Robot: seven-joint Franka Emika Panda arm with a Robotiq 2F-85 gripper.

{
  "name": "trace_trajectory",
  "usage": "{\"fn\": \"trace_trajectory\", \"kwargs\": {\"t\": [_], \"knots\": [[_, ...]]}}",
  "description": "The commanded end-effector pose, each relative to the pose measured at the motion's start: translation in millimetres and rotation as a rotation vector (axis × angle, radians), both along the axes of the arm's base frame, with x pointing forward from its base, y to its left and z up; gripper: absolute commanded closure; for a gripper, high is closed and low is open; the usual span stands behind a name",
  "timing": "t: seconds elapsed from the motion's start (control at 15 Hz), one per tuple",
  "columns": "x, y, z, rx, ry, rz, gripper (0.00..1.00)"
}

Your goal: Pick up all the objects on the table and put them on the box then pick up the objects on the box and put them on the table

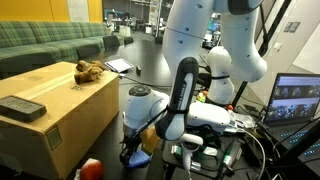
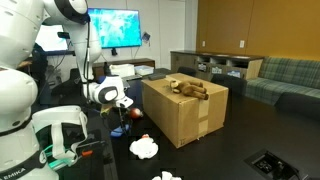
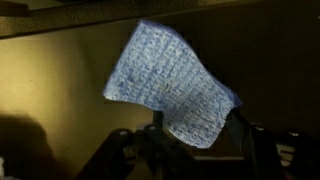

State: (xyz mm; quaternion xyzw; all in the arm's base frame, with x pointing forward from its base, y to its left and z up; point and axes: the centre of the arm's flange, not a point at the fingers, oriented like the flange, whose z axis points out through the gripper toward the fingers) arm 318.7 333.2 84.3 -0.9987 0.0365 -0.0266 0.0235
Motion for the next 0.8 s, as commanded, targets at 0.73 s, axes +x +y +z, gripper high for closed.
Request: {"fn": "trace_trajectory", "kwargs": {"t": [0.73], "knots": [[3, 0, 41, -0.064, -0.102, 0.037, 1.0]]}}
